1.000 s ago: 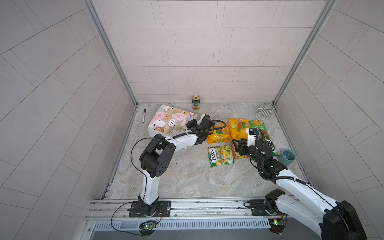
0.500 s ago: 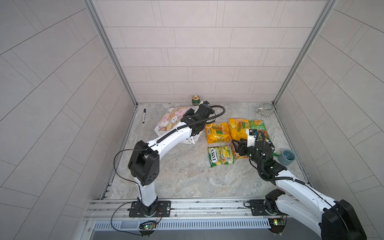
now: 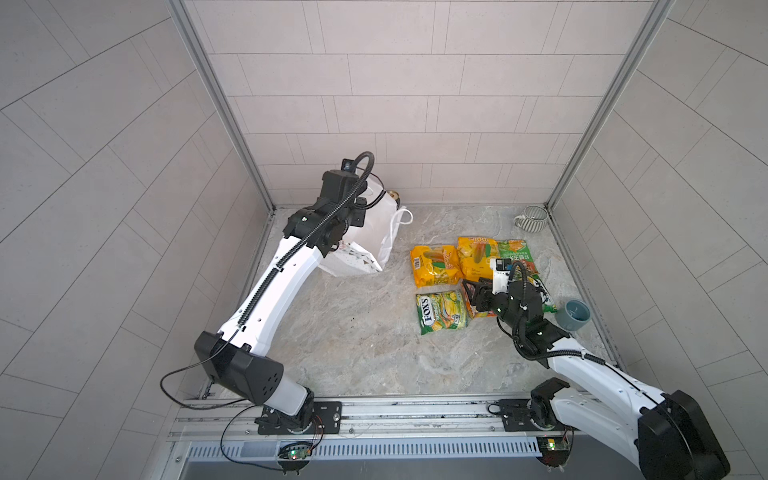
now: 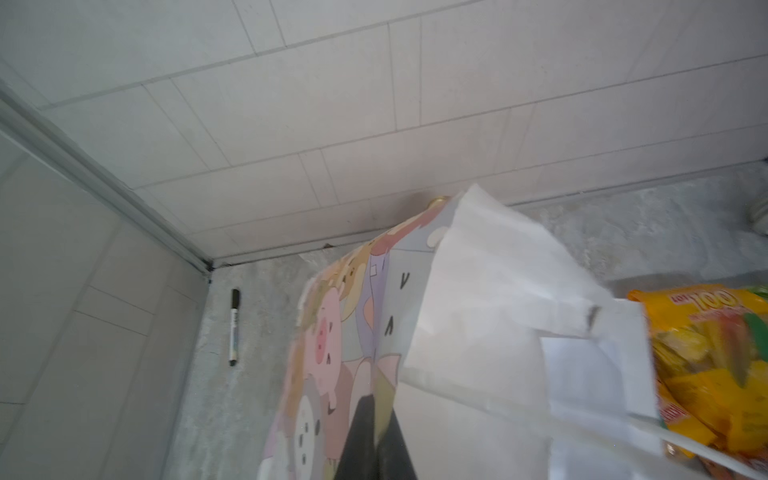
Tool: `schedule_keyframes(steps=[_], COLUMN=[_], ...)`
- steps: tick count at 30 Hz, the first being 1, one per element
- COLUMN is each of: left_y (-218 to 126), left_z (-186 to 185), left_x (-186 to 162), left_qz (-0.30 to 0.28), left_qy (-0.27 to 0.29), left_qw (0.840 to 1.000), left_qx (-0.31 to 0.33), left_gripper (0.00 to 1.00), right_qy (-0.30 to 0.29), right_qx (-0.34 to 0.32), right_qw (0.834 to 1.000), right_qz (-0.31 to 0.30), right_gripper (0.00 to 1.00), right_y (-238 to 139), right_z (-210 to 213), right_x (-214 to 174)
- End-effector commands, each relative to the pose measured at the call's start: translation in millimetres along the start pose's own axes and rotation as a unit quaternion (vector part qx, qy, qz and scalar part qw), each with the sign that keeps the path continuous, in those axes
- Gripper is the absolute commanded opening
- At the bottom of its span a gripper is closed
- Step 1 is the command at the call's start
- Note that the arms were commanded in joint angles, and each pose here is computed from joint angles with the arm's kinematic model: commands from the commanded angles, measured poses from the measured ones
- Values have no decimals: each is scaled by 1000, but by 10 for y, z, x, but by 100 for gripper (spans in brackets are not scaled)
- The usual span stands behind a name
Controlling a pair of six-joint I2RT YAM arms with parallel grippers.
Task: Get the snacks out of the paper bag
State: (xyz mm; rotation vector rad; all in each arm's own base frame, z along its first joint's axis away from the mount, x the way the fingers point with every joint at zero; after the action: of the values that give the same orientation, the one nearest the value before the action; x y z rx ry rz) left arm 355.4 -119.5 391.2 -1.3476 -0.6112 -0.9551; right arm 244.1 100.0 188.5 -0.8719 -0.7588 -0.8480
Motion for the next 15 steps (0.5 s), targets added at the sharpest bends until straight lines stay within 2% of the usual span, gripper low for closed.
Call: schedule_keyframes(steps=[1,6,10,15], left_y=[221,265,240,354], left_z=[-95,-134,-197,-160], left_x=[-235,-248,-219,-334], left_qz=[51,62,48,50], left_qy=[-87,-107,-146,-177], left_qw=[989,983,969,964], left_qx=[-106,-136,-192,-193], left_gripper=[0,0,0,0], right_qy=[4,2,4,6], right_qx=[0,-8,-8,-6], right_qw=[1000,1000,1000,1000], right_qz=[-12,-11,-6,-3], right_gripper=[61,60,61,61], right_y=[0,18,48,65], right_z=[-5,-27,-33,-30], right_x=[29,12,-5,-13])
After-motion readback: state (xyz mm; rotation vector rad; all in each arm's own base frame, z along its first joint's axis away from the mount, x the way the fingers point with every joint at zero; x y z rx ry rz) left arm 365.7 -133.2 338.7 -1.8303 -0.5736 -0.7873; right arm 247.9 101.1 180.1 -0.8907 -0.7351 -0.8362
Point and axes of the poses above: each gripper's point midway between its finger pads, its own y axis out along the fingers, its own z axis along the line the jaws close on, x = y × z, the point moved 8 cm from there along -y, back along the fingers, and after that the axes turned 5 degrees about y, right-handed, at the moved point
